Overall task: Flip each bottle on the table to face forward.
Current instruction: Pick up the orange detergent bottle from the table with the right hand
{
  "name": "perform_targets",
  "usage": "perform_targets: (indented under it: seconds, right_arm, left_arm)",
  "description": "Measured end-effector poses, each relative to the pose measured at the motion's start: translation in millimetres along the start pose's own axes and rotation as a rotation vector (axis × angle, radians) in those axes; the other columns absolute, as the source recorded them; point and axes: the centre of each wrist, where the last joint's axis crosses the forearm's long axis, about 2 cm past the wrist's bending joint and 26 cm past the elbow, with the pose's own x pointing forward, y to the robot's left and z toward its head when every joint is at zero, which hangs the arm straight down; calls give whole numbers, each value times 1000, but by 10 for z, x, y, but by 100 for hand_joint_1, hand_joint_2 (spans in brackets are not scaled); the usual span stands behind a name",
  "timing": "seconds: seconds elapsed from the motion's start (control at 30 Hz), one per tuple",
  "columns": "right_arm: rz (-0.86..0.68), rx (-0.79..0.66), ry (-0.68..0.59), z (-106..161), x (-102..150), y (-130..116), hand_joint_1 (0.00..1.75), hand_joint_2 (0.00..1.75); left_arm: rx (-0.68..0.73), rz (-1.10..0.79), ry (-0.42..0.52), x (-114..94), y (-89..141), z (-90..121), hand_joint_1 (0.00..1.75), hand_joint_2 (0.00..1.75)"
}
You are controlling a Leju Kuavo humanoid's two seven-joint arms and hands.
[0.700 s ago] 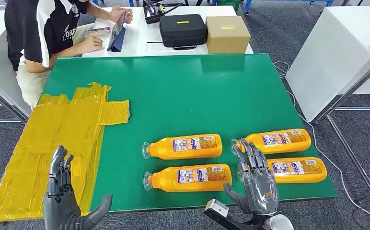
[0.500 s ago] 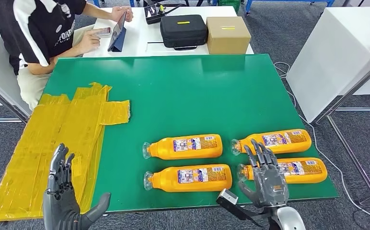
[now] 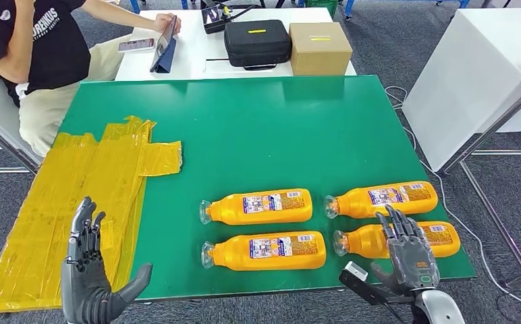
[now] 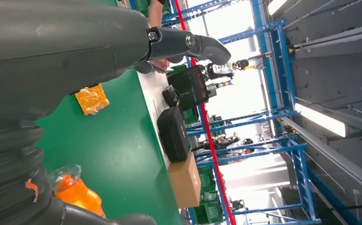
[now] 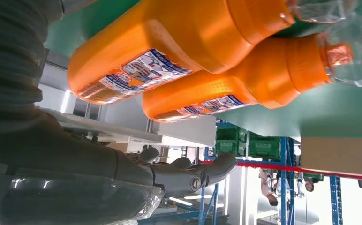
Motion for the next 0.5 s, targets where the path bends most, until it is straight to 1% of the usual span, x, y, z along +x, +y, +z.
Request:
perform_targets:
  seconds: [0.23,0.5]
  right_arm:
    - [35,40,-12,15,-125,7,0,175]
    - [65,106,13,-37,-429,83,0,175]
  left_arm:
    - [13,-4,12,-25,13,25,0,175]
    - [-3,6,42,-96,34,43,0,175]
